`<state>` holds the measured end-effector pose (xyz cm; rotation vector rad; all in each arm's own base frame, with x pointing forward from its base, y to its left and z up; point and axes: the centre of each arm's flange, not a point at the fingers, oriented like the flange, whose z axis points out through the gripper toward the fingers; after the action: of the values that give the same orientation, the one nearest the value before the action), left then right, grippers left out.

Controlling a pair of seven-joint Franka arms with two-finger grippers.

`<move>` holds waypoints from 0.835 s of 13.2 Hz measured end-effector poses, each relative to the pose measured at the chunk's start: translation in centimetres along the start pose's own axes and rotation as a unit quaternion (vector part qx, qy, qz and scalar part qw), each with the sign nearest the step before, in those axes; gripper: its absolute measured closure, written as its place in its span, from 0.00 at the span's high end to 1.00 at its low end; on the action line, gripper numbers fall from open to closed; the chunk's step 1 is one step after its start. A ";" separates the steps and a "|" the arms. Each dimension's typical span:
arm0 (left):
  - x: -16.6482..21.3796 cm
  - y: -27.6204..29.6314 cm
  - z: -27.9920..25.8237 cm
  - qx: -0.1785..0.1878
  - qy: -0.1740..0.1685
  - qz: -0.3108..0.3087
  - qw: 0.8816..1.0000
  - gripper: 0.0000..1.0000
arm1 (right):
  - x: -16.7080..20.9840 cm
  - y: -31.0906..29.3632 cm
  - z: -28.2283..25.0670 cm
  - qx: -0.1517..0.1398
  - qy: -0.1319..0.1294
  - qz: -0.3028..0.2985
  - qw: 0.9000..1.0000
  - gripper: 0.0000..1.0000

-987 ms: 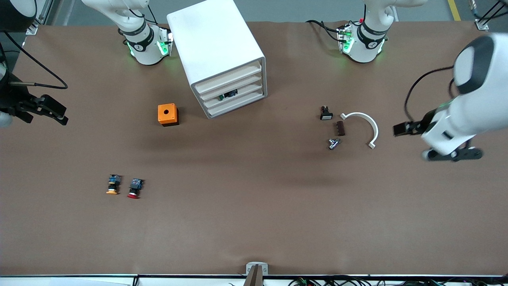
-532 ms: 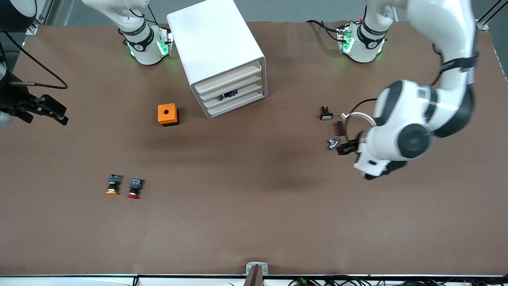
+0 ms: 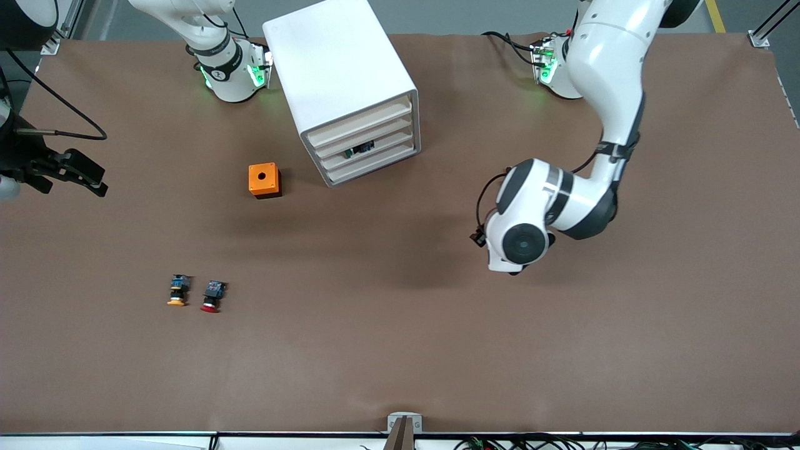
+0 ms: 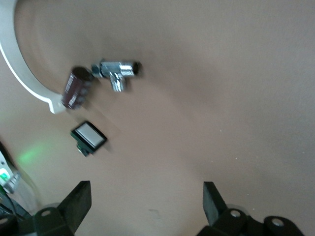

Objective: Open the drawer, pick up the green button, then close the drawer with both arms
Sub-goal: 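Reach the left gripper to the cabinet drawer front and grip it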

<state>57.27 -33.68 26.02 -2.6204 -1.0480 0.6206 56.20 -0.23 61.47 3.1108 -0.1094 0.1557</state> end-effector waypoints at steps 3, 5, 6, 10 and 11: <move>-1.5 0.6 -0.2 -0.012 -0.028 -0.058 0.998 1.00 | 0.0 0.0 0.0 0.000 -0.001 0.000 1.000 1.00; -1.7 0.6 -0.7 -0.015 -0.042 -0.094 0.995 1.00 | 0.0 0.0 0.0 0.000 -0.002 0.000 1.000 1.00; -1.9 0.5 -0.7 -0.012 -0.053 -0.115 0.992 1.00 | 0.0 0.0 0.0 0.000 -0.002 0.000 1.000 1.00; -2.7 0.6 -0.7 -0.004 -0.105 -0.205 0.973 1.00 | -0.1 0.0 0.0 0.000 -0.003 0.000 1.000 1.00; -2.7 0.6 -0.7 -0.002 -0.113 -0.226 0.967 1.00 | -0.1 0.0 0.1 0.000 -0.003 0.000 1.000 1.00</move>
<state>56.22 -36.12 27.23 -2.2267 -1.6487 0.8111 56.14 -0.24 61.41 3.1110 -0.1096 0.1462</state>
